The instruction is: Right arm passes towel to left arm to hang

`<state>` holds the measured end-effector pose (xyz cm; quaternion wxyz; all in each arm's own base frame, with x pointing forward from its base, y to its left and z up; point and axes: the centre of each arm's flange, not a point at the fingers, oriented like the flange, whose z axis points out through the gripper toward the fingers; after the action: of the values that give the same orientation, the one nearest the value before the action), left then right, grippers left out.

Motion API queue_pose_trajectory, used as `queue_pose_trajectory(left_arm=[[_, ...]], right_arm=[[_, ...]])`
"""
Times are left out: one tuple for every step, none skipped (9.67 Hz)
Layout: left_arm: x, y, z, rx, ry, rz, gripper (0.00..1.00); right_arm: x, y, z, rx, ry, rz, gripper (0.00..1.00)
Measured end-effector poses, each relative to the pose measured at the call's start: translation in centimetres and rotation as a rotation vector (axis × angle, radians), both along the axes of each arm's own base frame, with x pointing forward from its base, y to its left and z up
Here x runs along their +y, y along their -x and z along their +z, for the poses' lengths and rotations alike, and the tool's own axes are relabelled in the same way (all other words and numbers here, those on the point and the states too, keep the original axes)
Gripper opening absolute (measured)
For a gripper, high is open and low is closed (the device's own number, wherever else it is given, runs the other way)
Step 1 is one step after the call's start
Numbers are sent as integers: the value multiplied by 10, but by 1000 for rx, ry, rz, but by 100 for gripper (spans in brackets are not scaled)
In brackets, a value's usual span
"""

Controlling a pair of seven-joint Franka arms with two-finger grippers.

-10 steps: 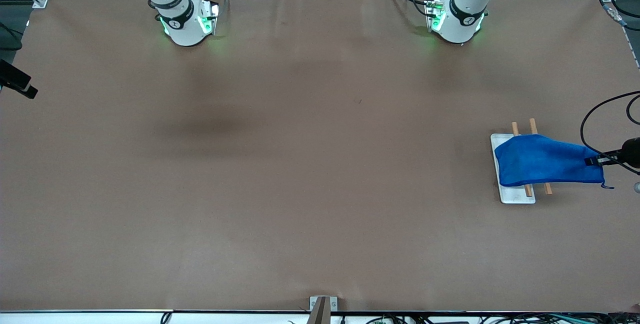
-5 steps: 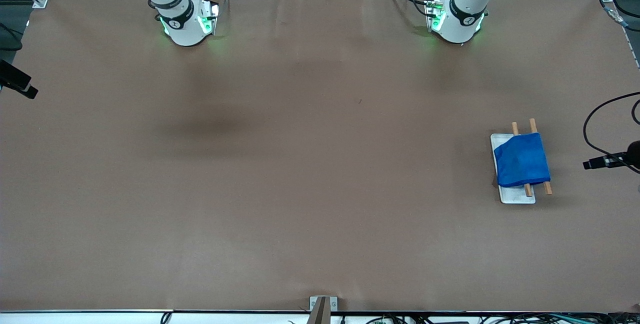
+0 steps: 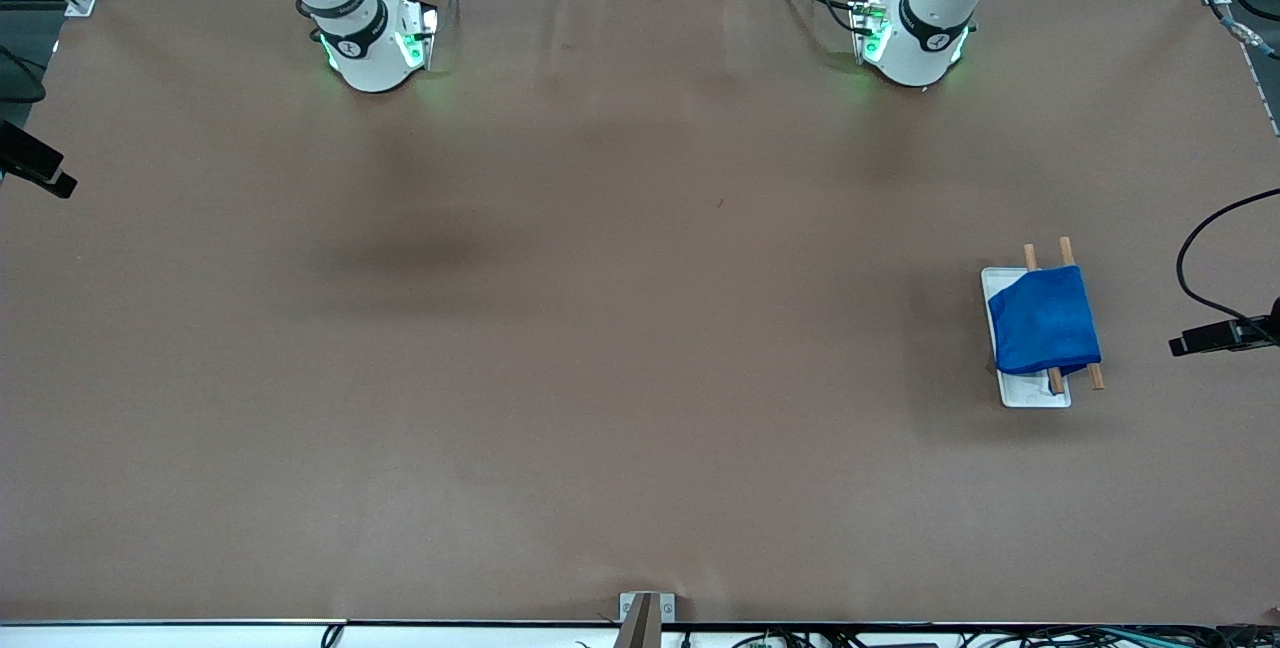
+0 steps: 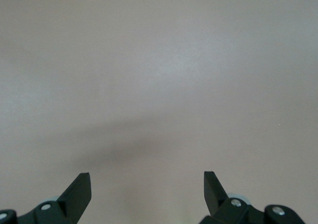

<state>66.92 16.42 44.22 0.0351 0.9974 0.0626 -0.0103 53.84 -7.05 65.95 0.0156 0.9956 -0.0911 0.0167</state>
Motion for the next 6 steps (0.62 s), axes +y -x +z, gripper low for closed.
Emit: queue_pose_trajectory(left_arm=[[-31,-1,21,-1,-11,28,100],[-61,1,42,-5,-22,47,100],[-87,6,65,-11,-33,54,100],[-110,13,85,-18,-43,51,100],[-130,20,105,-33,-50,38,100],[-147,27,122,-49,-53,16,100]], right_arm=[[0,0,0,0,0,0,100],[0,0,0,1,0,0,100],[0,0,0,2,0,0,100],[0,0,-1,5,-1,0,100],[0,0,-1,6,-1,0,100],[0,1,-1,7,-1,0,100]])
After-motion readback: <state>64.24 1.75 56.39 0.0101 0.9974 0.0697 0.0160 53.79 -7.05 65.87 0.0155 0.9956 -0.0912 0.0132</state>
